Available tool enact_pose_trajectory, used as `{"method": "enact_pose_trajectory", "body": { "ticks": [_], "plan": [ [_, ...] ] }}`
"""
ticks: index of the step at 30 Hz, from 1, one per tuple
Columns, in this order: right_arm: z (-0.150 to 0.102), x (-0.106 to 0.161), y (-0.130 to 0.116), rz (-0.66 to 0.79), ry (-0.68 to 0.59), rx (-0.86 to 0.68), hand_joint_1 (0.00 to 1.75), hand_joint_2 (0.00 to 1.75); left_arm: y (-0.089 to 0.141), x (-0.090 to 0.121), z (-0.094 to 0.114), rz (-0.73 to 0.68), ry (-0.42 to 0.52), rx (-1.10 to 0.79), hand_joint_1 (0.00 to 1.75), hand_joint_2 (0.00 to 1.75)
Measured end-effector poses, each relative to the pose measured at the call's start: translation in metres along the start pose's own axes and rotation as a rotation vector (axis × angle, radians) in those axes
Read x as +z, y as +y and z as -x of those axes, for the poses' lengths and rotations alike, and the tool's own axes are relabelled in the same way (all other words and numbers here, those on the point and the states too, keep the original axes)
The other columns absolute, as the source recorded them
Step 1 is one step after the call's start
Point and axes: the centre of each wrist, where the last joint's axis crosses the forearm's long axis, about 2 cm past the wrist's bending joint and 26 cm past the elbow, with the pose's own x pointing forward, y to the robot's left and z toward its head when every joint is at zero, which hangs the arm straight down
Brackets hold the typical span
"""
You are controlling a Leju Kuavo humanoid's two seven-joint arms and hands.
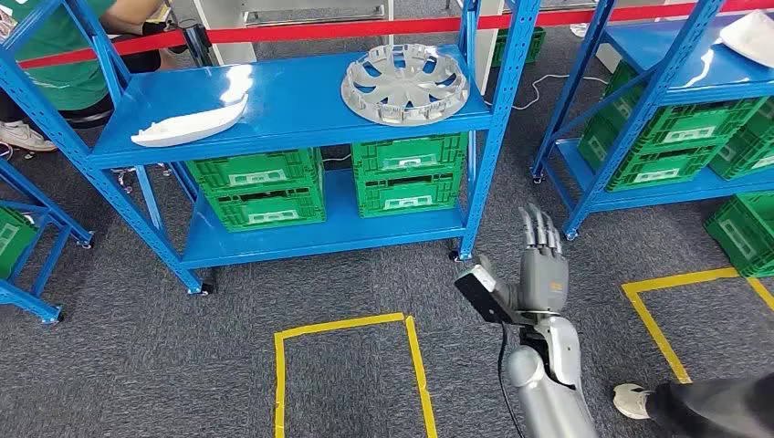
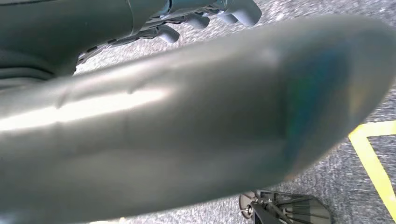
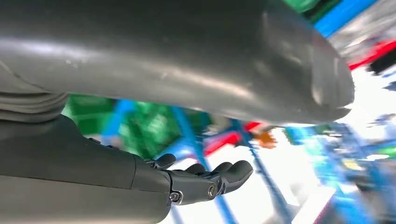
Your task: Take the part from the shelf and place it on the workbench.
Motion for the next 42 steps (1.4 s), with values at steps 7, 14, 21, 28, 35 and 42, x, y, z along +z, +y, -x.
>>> {"method": "enact_pose_trajectory", "body": {
  "ticks": [7, 14, 21, 28, 35, 42],
  "plan": [
    [-0.045, -0.013, 0.004, -0.024, -0.240, 0.089, 0.00, 0.00, -0.004, 0.002, -0.002, -0.018, -0.058, -0.031, 0.00, 0.00],
    [-0.092, -0.017, 0.006, -0.036, -0.525, 0.205, 0.00, 0.00, -0.008, 0.004, -0.005, -0.038, -0.128, -0.070, 0.00, 0.00],
    [-0.111, -0.013, 0.009, -0.055, -0.696, 0.292, 0.00, 0.00, -0.010, 0.005, -0.007, -0.051, -0.157, -0.097, 0.00, 0.00],
    [-0.114, -0.011, 0.011, -0.074, -0.722, 0.303, 0.00, 0.00, -0.010, 0.005, -0.009, -0.056, -0.169, -0.100, 0.00, 0.00],
    [-0.111, -0.012, 0.011, -0.088, -0.712, 0.312, 0.00, 0.00, -0.014, 0.007, -0.009, -0.048, -0.154, -0.097, 0.00, 0.00],
    [-0.104, -0.009, 0.011, -0.120, -0.700, 0.321, 0.00, 0.00, -0.016, 0.008, -0.010, -0.043, -0.143, -0.088, 0.00, 0.00]
  ]
}}
